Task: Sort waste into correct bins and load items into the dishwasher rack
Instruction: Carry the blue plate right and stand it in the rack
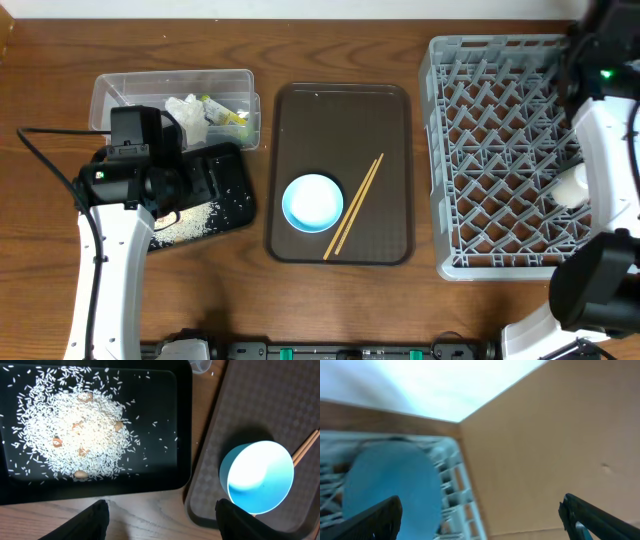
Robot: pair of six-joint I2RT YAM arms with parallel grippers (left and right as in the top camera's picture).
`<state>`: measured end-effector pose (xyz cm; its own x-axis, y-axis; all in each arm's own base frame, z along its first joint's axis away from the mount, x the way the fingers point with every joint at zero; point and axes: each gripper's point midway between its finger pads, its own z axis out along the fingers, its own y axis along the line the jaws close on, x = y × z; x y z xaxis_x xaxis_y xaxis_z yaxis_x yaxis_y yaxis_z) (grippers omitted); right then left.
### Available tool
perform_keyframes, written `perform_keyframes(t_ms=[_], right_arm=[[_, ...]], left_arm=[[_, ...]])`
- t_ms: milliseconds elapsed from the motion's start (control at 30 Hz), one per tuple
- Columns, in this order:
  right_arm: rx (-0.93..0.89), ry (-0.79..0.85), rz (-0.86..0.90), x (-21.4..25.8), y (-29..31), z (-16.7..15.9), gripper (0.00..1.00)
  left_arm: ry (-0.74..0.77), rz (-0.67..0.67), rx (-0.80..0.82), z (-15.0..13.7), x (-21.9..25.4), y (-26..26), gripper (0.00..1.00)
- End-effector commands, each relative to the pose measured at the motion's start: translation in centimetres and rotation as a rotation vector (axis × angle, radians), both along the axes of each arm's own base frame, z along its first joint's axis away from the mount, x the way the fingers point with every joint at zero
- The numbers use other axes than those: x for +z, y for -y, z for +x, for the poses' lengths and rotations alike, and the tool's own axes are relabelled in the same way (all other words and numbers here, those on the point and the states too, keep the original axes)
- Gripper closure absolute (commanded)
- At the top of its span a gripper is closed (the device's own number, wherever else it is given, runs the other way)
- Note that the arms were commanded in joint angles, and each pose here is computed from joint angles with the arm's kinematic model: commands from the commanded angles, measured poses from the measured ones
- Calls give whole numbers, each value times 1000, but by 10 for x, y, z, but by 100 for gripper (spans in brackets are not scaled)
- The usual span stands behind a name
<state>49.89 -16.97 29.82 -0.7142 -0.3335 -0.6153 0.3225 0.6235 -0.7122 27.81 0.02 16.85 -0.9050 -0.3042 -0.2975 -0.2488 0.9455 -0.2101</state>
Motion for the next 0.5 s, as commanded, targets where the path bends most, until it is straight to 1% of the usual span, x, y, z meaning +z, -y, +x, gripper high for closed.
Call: perform_keyframes(t_ms=[0, 100, 300, 400, 467], right_arm=[[-8, 41, 90, -12, -12, 3, 1], [-4, 35, 117, -17, -22, 2, 1], [72, 14, 125, -16, -61, 6, 1], [146, -43, 134, -25, -96, 6, 1], [256, -136, 170, -44, -137, 3, 1]], left_arm=[[12, 11, 5, 1, 4, -3, 29], [12, 11, 5, 0, 4, -3, 29], [12, 11, 5, 0, 4, -3, 29], [11, 11, 5, 0, 4, -3, 29], [8, 11, 5, 0, 4, -3, 29]])
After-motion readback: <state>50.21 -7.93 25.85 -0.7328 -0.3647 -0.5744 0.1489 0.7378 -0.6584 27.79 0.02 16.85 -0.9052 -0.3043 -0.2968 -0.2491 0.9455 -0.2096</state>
